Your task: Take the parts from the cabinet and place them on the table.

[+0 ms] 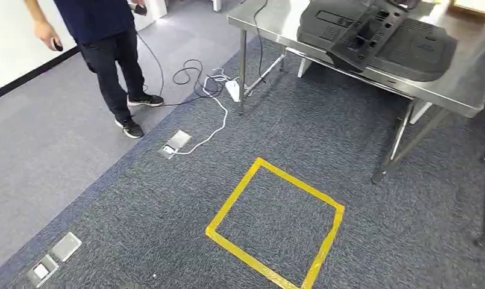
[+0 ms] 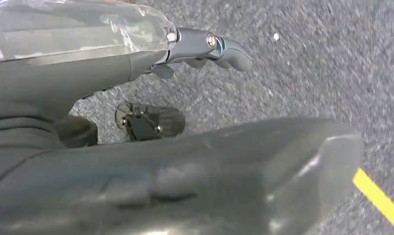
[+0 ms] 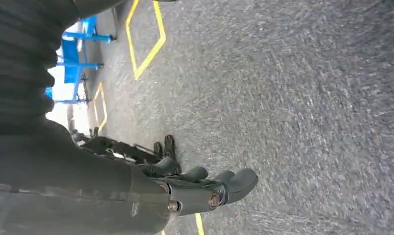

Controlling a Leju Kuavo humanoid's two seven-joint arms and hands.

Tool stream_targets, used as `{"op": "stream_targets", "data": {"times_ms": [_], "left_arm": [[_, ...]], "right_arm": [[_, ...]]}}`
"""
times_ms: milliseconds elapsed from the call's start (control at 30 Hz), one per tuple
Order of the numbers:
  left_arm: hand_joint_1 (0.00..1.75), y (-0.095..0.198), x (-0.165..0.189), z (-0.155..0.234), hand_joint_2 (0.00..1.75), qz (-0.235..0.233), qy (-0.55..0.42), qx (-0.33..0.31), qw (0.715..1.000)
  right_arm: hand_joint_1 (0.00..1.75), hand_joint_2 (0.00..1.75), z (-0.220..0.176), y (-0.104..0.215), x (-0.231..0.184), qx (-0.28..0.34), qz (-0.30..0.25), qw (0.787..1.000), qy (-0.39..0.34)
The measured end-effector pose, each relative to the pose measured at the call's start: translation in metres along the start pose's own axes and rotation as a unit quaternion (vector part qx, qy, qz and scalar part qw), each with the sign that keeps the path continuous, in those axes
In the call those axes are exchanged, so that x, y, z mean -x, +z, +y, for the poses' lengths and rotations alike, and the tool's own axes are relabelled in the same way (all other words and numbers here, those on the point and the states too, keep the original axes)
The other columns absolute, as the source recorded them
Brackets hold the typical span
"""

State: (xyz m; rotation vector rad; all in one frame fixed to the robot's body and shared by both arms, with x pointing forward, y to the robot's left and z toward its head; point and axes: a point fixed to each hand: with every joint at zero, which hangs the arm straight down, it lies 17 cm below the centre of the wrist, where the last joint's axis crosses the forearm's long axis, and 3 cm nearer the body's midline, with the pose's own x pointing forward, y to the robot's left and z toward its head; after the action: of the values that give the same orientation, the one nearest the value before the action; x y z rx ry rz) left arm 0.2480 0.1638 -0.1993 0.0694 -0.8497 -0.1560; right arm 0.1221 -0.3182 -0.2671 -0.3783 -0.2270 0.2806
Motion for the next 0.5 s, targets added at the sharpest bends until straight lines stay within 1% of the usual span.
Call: {"op": "stream_targets", "data": {"times_ms": [333, 500], "left_arm": [[0.00, 0.000, 0.000, 0.000, 0.00, 0.000, 0.000, 0.000, 1.000], [0.00, 0.004, 0.009, -0.001, 0.00, 0.009, 0.000, 0.001, 1.000]], "right_arm": [[0.00, 1.75, 0.005, 0.001, 0.002, -0.011, 0.004, 1.000, 0.008], [0.00, 1.75, 0.008, 0.002, 0.004, -0.017, 0.013, 1.000, 0.010]]}}
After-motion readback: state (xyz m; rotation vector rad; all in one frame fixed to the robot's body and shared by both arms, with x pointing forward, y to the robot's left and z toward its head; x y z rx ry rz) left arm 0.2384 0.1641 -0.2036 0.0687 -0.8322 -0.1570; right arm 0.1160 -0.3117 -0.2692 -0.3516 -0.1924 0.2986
